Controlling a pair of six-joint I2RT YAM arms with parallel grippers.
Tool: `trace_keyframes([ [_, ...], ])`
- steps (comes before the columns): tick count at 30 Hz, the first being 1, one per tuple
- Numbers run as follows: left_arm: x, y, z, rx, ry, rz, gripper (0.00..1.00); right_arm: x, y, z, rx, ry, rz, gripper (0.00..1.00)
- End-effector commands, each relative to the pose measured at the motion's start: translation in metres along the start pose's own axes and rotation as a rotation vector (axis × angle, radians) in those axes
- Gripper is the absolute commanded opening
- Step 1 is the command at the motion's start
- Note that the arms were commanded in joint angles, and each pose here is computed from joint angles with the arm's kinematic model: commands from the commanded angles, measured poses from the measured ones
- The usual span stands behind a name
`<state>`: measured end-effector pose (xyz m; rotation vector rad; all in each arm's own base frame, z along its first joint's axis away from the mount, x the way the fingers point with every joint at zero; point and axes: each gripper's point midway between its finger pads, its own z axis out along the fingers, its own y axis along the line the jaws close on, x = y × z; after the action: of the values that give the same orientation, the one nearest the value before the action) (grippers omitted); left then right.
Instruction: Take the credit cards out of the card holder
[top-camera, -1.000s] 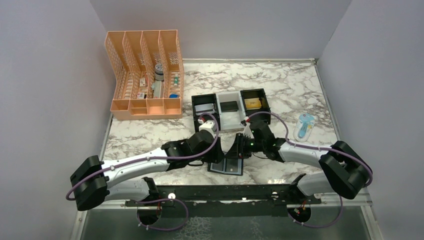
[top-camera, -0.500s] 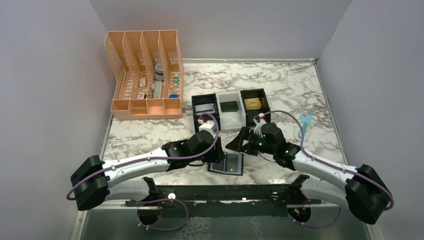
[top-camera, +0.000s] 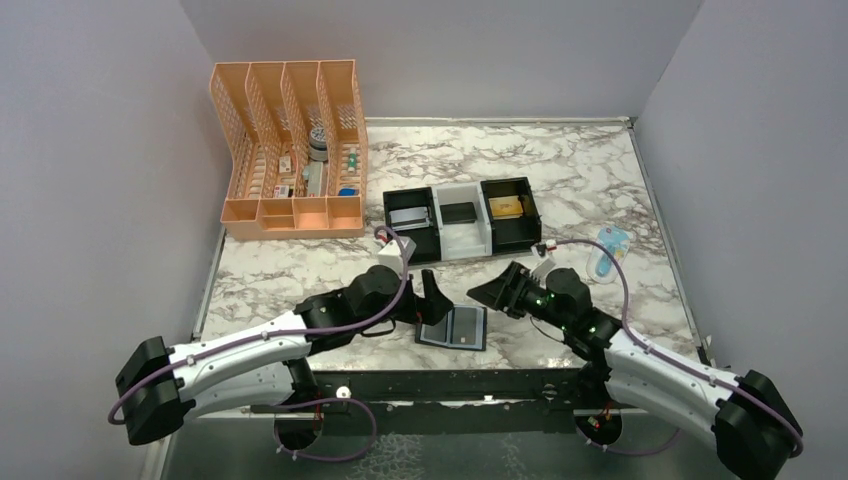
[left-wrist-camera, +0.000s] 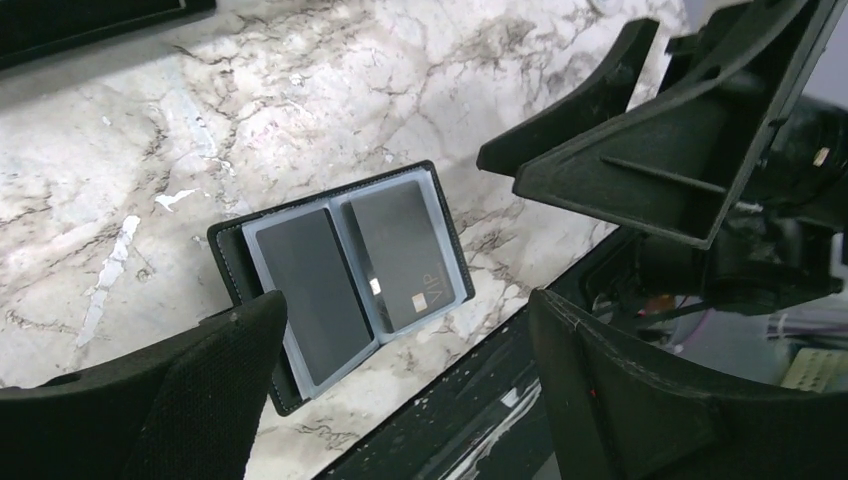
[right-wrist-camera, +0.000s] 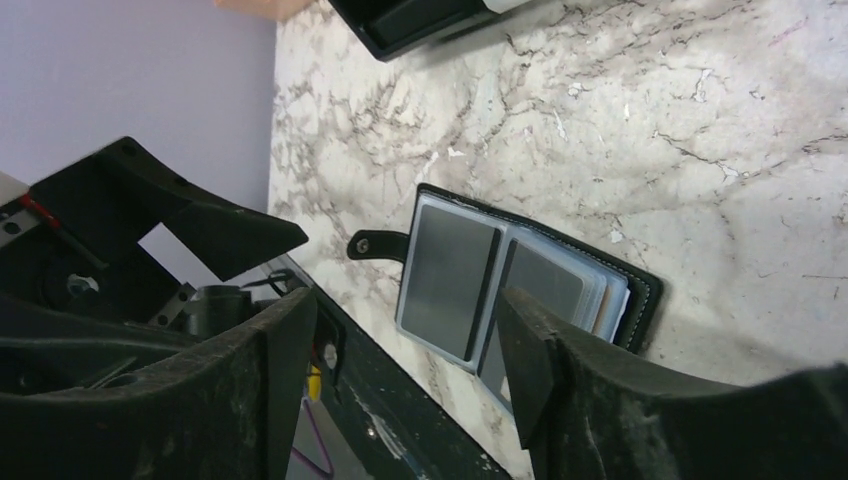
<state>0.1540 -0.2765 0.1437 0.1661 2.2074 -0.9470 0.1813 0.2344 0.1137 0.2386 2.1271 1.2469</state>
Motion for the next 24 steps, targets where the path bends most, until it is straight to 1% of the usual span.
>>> trace_keyframes([
  [1, 0.013, -0.012, 0.009, 0.042, 0.104, 0.051, 0.88, 0.01, 0.017, 0.007, -0.069, 0.082, -0.008, 0.64],
  [4, 0.027, -0.011, 0.018, 0.032, 0.178, 0.068, 0.75, 0.021, 0.013, 0.014, -0.056, 0.15, 0.003, 0.57],
  [7, 0.038, -0.005, 0.027, -0.003, 0.232, 0.071, 0.6, 0.025, 0.008, 0.018, -0.033, 0.174, 0.014, 0.48],
  [8, 0.04, -0.001, 0.03, -0.03, 0.242, 0.066, 0.53, 0.026, 0.006, 0.019, -0.021, 0.18, 0.014, 0.47],
  [10, 0.045, 0.014, 0.033, -0.115, 0.255, 0.052, 0.45, 0.027, 0.007, 0.02, -0.023, 0.192, 0.001, 0.46],
  [13, 0.05, 0.036, 0.034, -0.218, 0.261, 0.062, 0.38, 0.03, 0.009, 0.022, -0.027, 0.226, -0.018, 0.44],
  [16, 0.055, 0.055, 0.035, -0.296, 0.268, 0.09, 0.36, 0.036, 0.009, 0.027, -0.03, 0.27, -0.025, 0.37],
  [18, 0.06, 0.06, 0.036, -0.305, 0.289, 0.105, 0.34, 0.039, 0.011, 0.031, -0.043, 0.297, -0.022, 0.35],
  [20, 0.064, 0.061, 0.039, -0.308, 0.311, 0.119, 0.3, 0.044, 0.01, 0.034, -0.042, 0.326, -0.019, 0.33],
  [24, 0.07, 0.067, 0.042, -0.329, 0.336, 0.132, 0.23, 0.052, 0.008, 0.04, -0.023, 0.368, -0.028, 0.32],
])
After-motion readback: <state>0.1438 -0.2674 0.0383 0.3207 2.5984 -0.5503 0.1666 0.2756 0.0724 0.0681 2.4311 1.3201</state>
